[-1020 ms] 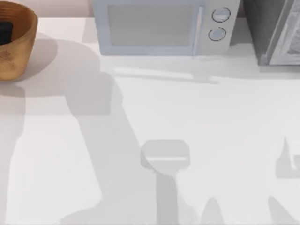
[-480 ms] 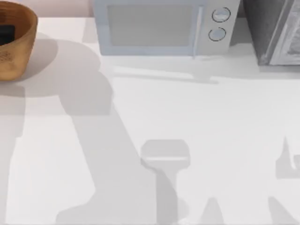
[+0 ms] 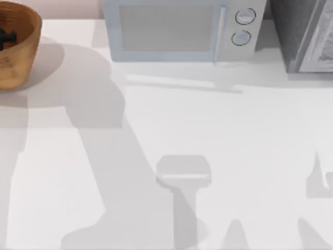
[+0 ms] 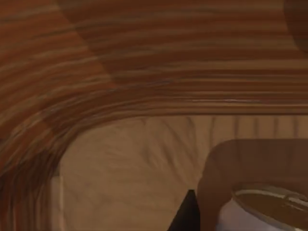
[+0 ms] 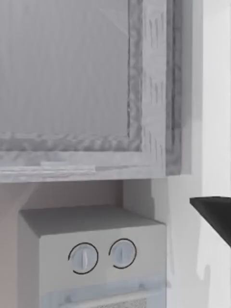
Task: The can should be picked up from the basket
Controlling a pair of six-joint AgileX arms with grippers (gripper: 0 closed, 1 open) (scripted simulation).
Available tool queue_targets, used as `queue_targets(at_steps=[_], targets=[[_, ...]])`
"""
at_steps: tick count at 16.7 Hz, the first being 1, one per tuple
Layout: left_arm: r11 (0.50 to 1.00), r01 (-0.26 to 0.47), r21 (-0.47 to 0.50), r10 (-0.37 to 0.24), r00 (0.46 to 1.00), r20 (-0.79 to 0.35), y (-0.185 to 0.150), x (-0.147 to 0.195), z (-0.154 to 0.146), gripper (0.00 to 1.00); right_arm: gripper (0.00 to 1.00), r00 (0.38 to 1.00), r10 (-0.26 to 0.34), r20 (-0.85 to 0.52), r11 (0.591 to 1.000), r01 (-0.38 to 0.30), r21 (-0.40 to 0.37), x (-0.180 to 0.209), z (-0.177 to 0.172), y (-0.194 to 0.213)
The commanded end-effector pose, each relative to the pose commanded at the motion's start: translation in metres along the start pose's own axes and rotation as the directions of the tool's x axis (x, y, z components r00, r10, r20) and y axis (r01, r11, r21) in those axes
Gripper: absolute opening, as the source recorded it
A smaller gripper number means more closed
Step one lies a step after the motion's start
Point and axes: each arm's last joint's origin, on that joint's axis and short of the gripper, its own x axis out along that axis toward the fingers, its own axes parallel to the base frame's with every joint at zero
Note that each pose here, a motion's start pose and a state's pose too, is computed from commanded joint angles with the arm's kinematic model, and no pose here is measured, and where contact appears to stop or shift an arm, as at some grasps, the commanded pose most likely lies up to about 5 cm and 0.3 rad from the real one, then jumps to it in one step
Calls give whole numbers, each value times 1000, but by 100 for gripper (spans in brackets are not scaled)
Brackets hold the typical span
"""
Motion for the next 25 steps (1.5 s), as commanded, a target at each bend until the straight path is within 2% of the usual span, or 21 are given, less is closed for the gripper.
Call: queue_targets(at_steps=[3,4,11,12,16,18,21,25], targets=[[1000,0,0,0,1000,0,0,0,0,2,100,1000,0,0,1000,0,0,0,0,0],[1000,0,0,0,1000,0,0,0,0,0,100,1000,0,0,1000,0,0,0,0,0],[1000,0,0,0,1000,0,0,0,0,0,100,1000,0,0,1000,0,0,0,0,0],[1000,-13,5,12,999,38,1,-17,5,0,100,1000,0,0,1000,0,0,0,0,0],[1000,-19,8,19,998,59,-3,-30,4,0,100,1000,0,0,1000,0,0,0,0,0],[1000,-29,8,28,995,92,-9,-50,1,0,100,1000,0,0,1000,0,0,0,0,0],[999,-51,-3,51,983,179,-20,-99,-10,0,100,1000,0,0,1000,0,0,0,0,0],[996,-80,-44,90,935,343,-39,-179,-51,0,100,1000,0,0,1000,0,0,0,0,0]])
